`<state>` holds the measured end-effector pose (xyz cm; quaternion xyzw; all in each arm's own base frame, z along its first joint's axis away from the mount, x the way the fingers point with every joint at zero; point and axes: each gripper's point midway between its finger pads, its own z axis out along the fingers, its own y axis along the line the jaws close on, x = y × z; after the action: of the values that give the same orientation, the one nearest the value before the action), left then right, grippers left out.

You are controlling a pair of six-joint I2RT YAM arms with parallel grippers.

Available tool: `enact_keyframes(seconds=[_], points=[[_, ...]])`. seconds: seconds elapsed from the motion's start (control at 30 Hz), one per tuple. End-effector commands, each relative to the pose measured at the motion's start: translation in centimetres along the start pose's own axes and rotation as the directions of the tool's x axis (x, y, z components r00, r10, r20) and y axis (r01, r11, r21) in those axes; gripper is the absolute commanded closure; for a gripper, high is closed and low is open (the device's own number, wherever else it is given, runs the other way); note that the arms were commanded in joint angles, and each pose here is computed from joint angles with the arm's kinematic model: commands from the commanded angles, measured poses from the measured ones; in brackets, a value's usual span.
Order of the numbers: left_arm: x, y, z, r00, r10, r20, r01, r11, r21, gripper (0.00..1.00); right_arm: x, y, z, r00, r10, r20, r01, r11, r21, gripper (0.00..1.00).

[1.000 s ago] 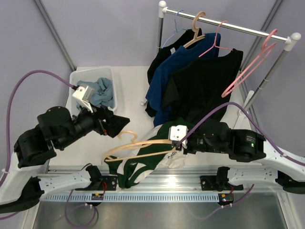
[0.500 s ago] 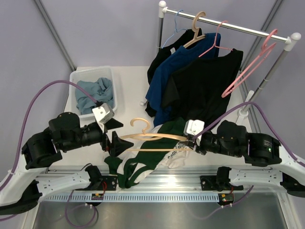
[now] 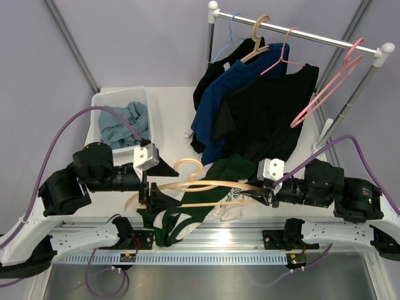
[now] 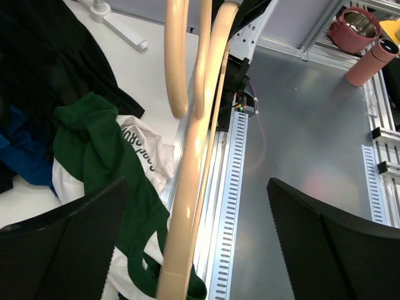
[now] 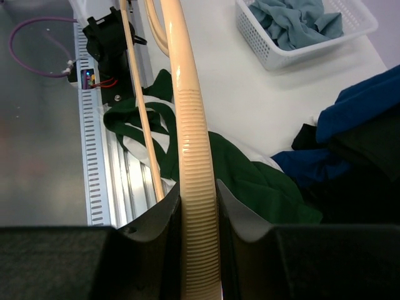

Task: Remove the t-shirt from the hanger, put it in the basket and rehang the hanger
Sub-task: Place the hanger at the clothesline.

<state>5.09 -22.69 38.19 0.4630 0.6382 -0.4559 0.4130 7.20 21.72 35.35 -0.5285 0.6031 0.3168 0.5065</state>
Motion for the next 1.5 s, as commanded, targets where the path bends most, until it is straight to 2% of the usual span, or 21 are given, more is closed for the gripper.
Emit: enact_keyframes(seconds=[0.0, 0.07, 0.1, 0.17, 0.2, 0.23, 0.37, 0.4, 0.43, 0.57, 0.67, 0.93, 1.03, 1.07, 1.13, 1.17, 1.2, 1.23, 1.27, 1.3, 1.47], points=[[-1.3, -1.7, 0.6, 0.997, 0.05, 0.052, -0.056, 0.991, 0.118, 0.14, -2.3, 0.7, 0.7, 0.997, 0.018, 0.081, -0.014, 0.999, -0.045, 1.0], [-1.4, -2.8, 0.8, 0.997, 0.042, 0.06, -0.052, 0.982, 0.184, 0.32, -2.3, 0.7, 1.1, 0.997, 0.017, 0.079, -0.014, 0.999, -0.045, 1.0], [-1.4, -3.0, 0.9, 0.998, 0.036, 0.057, -0.047, 0.979, 0.199, 0.55, -2.6, 0.6, 1.4, 0.996, 0.018, 0.087, -0.014, 0.999, -0.044, 1.0], [-1.3, -3.6, 0.9, 0.998, 0.031, 0.055, -0.043, 0.97, 0.239, 0.68, -2.4, 0.7, 1.8, 0.996, 0.018, 0.084, -0.014, 0.999, -0.044, 1.0], [-1.3, -3.7, 0.8, 0.998, 0.029, 0.053, -0.041, 0.969, 0.245, 0.88, -2.5, 0.7, 2.0, 0.996, 0.019, 0.09, -0.015, 0.999, -0.045, 1.0], [-1.3, -3.6, 0.8, 0.998, 0.026, 0.056, -0.038, 0.971, 0.236, 1.0, -2.7, 0.7, 2.1, 0.995, 0.023, 0.101, -0.019, 0.999, -0.045, 1.0], [-0.9, -3.9, 0.4, 0.998, 0.02, 0.061, -0.034, 0.97, 0.241, 1.0, -3.1, 1.5, 1.9, 0.995, 0.038, 0.096, -0.029, 0.995, -0.096, 0.97], [-0.8, -4.4, 0.1, 0.998, 0.023, 0.062, -0.038, 0.964, 0.264, 1.0, -4.2, 1.8, 1.3, 0.993, 0.041, 0.115, -0.027, 0.993, -0.119, 0.81], [-0.5, -4.7, 0.1, 0.998, 0.021, 0.051, -0.035, 0.956, 0.292, 1.0, -4.9, 2.5, 1.1, 0.993, 0.046, 0.105, -0.028, 0.986, -0.163, 0.45], [0.3, -5.1, 0.2, 0.999, 0.016, 0.032, -0.026, 0.947, 0.321, 1.0, -5.2, 5.0, 1.9, 0.998, 0.064, -0.007, -0.063, 0.946, -0.318, 0.13], [0.6, -5.2, 0.4, 1.0, 0.014, 0.019, -0.019, 0.942, 0.335, 1.0, -6.7, 5.9, 3.2, 0.993, 0.089, -0.084, -0.114, 0.92, -0.374, 0.09], [0.0, -4.7, 0.4, 0.999, 0.031, 0.039, -0.042, 0.953, 0.301, 1.0, -4.4, 7.3, 8.8, 0.959, 0.124, -0.255, -0.225, 0.882, -0.415, 0.22], [-0.2, -4.8, 0.0, 0.998, 0.044, 0.054, -0.059, 0.953, 0.297, 1.0, -3.3, 7.5, 9.7, 0.945, 0.145, -0.293, -0.258, 0.88, -0.398, 0.38], [-0.2, -4.8, -0.1, 0.997, 0.051, 0.06, -0.066, 0.954, 0.294, 1.0, -3.3, 7.4, 9.7, 0.944, 0.153, -0.292, -0.263, 0.883, -0.39, 0.49], [-0.2, -4.4, -0.1, 0.996, 0.056, 0.067, -0.072, 0.961, 0.267, 1.0, -3.1, 7.1, 9.7, 0.939, 0.185, -0.29, -0.286, 0.888, -0.36, 0.99], [-0.3, -4.1, -0.1, 0.996, 0.056, 0.071, -0.072, 0.966, 0.248, 1.0, -3.5, 6.5, 9.1, 0.943, 0.201, -0.264, -0.282, 0.903, -0.323, 1.0], [-0.5, -3.7, -0.2, 0.995, 0.055, 0.08, -0.072, 0.973, 0.221, 0.98, -3.6, 6.1, 8.9, 0.944, 0.221, -0.244, -0.289, 0.911, -0.294, 1.0], [-0.9, -2.7, -0.3, 0.995, 0.042, 0.096, -0.056, 0.988, 0.147, 0.5, -3.5, 5.7, 7.8, 0.937, 0.265, -0.229, -0.321, 0.911, -0.259, 1.0], [-1.3, -1.9, -0.5, 0.994, 0.03, 0.108, -0.04, 0.995, 0.094, 0.19, -3.4, 4.5, 7.3, 0.937, 0.286, -0.202, -0.323, 0.928, -0.184, 1.0], [-2.4, -0.4, -0.9, 0.989, 0.009, 0.145, -0.007, 1.0, -0.014, 0.01, -2.5, 3.8, 6.9, 0.92, 0.33, -0.209, -0.359, 0.926, -0.119, 1.0], [-5.7, 2.7, -2.6, 0.97, -0.076, 0.23, 0.129, 0.965, -0.229, 0.01, 1.4, -1.2, 1.3, 0.862, 0.479, -0.162, -0.43, 0.863, 0.264, 1.0]])
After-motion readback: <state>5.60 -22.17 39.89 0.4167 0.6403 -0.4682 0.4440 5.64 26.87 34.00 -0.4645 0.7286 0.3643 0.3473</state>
